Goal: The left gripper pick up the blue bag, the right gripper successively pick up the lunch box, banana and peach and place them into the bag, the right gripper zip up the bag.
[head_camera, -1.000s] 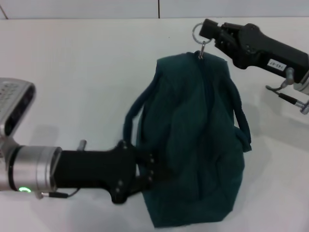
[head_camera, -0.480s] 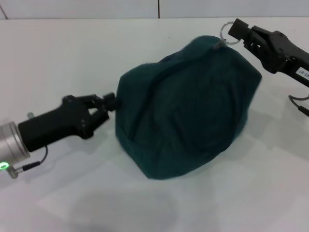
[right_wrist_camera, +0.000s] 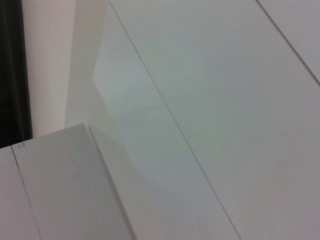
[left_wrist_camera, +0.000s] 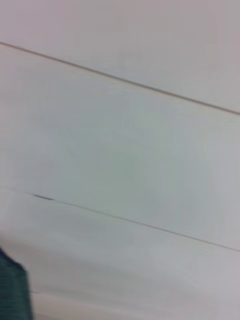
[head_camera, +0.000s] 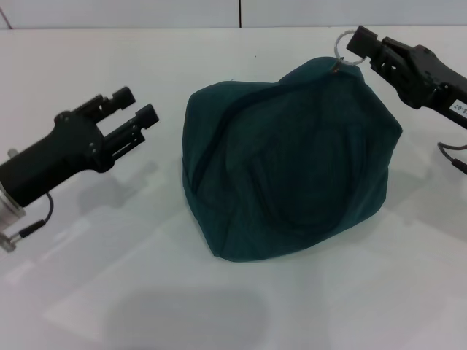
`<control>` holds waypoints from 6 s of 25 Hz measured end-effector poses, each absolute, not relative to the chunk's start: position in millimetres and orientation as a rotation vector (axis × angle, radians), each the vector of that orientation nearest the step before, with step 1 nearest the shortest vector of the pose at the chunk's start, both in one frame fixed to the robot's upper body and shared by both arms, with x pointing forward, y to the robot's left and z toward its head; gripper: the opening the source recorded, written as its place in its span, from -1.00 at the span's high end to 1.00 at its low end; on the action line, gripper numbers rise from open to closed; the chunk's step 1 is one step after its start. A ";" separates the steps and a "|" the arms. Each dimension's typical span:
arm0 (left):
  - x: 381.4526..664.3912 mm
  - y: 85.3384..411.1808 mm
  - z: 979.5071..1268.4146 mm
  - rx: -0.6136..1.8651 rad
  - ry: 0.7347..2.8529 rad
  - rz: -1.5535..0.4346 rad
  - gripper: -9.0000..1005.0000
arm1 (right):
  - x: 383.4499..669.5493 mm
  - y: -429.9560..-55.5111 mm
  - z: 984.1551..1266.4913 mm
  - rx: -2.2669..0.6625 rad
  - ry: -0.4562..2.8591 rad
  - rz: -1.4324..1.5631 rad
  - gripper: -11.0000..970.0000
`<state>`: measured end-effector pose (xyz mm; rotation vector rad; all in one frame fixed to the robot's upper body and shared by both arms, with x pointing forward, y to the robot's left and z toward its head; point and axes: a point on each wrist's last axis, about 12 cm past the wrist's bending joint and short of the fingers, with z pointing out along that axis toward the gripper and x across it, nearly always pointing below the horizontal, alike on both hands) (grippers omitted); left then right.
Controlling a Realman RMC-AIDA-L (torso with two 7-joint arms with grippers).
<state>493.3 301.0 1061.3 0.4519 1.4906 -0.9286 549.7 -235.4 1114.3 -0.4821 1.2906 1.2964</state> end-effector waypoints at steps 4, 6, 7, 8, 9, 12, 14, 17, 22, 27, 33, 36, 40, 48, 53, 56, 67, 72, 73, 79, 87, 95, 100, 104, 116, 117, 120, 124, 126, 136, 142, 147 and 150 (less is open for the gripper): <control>505.9 299.2 1086.9 0.577 1.440 -1.000 0.07 | 549.7 -236.6 1113.8 -0.477 1.294 1.291 0.96; 519.3 293.2 1108.0 0.686 1.463 -1.057 -0.12 | 550.0 -236.6 1113.5 -0.475 1.297 1.289 0.96; 524.7 289.4 1117.1 0.738 1.478 -1.070 -0.22 | 550.0 -236.6 1113.3 -0.474 1.298 1.288 0.96; 531.7 283.0 1129.4 0.802 1.499 -1.084 -0.31 | 550.0 -236.4 1113.2 -0.474 1.298 1.288 0.96; 539.9 274.5 1145.9 0.881 1.522 -1.083 -0.41 | 550.0 -236.2 1113.2 -0.474 1.298 1.289 0.96; 556.3 250.7 1185.7 1.026 1.594 -1.034 -0.46 | 550.0 -235.4 1112.9 -0.475 1.299 1.290 0.96; 563.2 231.0 1210.0 1.101 1.646 -0.992 -0.50 | 549.6 -235.5 1112.4 -0.474 1.301 1.290 0.96; 568.4 196.8 1236.3 1.230 1.725 -0.921 -0.52 | 549.2 -236.1 1111.8 -0.469 1.303 1.289 0.96; 570.6 165.0 1238.6 1.350 1.812 -0.854 -0.52 | 549.8 -235.6 1111.4 -0.466 1.306 1.290 0.96; 572.6 156.9 1230.6 1.375 1.854 -0.779 -0.52 | 550.2 -236.1 1111.5 -0.465 1.307 1.287 0.96; 573.1 160.8 1226.0 1.390 1.853 -0.698 -0.47 | 549.9 -237.2 1111.2 -0.464 1.310 1.285 0.96; 568.7 161.7 1224.4 1.398 1.822 -0.652 -0.27 | 549.9 -237.6 1111.2 -0.463 1.310 1.285 0.96; 563.4 158.2 1220.2 1.460 1.777 -0.608 0.12 | 549.7 -237.7 1111.0 -0.463 1.311 1.285 0.96; 563.7 157.5 1220.8 1.467 1.749 -0.597 0.64 | 550.9 -238.2 1110.9 -0.454 1.314 1.277 0.96; 562.3 156.5 1222.4 1.473 1.734 -0.612 0.75 | 551.9 -243.6 1106.9 -0.396 1.332 1.255 0.96; 557.5 158.3 1227.3 1.469 1.676 -0.663 0.79 | 549.4 -254.1 1100.3 -0.324 1.357 1.227 0.96; 552.0 168.4 1236.5 1.429 1.583 -0.755 0.90 | 538.5 -280.3 1071.7 -0.131 1.497 1.108 0.96; 550.9 167.0 1235.8 1.435 1.574 -0.760 0.90 | 539.1 -279.2 1071.1 -0.130 1.502 1.111 0.94; 550.5 167.3 1235.6 1.433 1.572 -0.763 0.90 | 539.5 -278.8 1070.9 -0.131 1.505 1.110 0.94; 547.5 171.2 1234.3 1.416 1.543 -0.785 0.90 | 541.6 -278.7 1067.3 -0.121 1.539 1.093 0.90; 546.9 173.1 1231.1 1.402 1.529 -0.805 0.90 | 542.7 -278.6 1064.7 -0.107 1.566 1.091 0.84; 550.9 174.7 1222.9 1.375 1.547 -0.811 0.90 | 539.2 -279.7 1070.6 -0.121 1.515 1.121 0.79; 553.8 176.3 1215.4 1.361 1.559 -0.812 0.90 | 536.5 -280.9 1072.9 -0.128 1.488 1.131 0.69; 558.0 176.1 1209.0 1.333 1.571 -0.803 0.90 | 531.7 -287.2 1074.1 -0.126 1.459 1.115 0.39; 564.8 178.7 1196.1 1.247 1.613 -0.828 0.84 | 519.3 -308.5 1073.9 -0.109 1.439 1.064 -0.38; 564.8 178.9 1195.3 1.242 1.616 -0.833 0.83 | 519.1 -308.7 1073.8 -0.109 1.439 1.064 -0.43; 565.2 180.4 1194.5 1.231 1.621 -0.835 0.70 | 518.9 -309.1 1073.8 -0.110 1.440 1.063 -0.57; 565.6 183.0 1194.0 1.203 1.621 -0.833 0.44 | 519.1 -309.4 1073.9 -0.113 1.442 1.062 -0.74; 565.9 184.5 1194.4 1.185 1.617 -0.832 0.27 | 518.9 -309.9 1074.4 -0.121 1.440 1.059 -0.82; 545.5 228.5 1207.0 1.048 1.459 -0.915 -0.53 | 500.1 -323.7 1093.5 -0.438 1.334 1.011 -0.83; 507.9 271.8 1186.5 1.033 1.439 -0.944 -0.71 | 479.9 -321.3 1098.2 -0.741 1.294 0.971 -0.82; 477.8 293.0 1151.3 1.022 1.510 -0.925 -0.71 | 467.6 -310.2 1082.1 -0.850 1.296 0.918 -0.82; 463.5 301.7 1128.6 0.995 1.561 -0.922 -0.70 | 463.5 -301.7 1068.5 -0.876 1.336 0.899 -0.81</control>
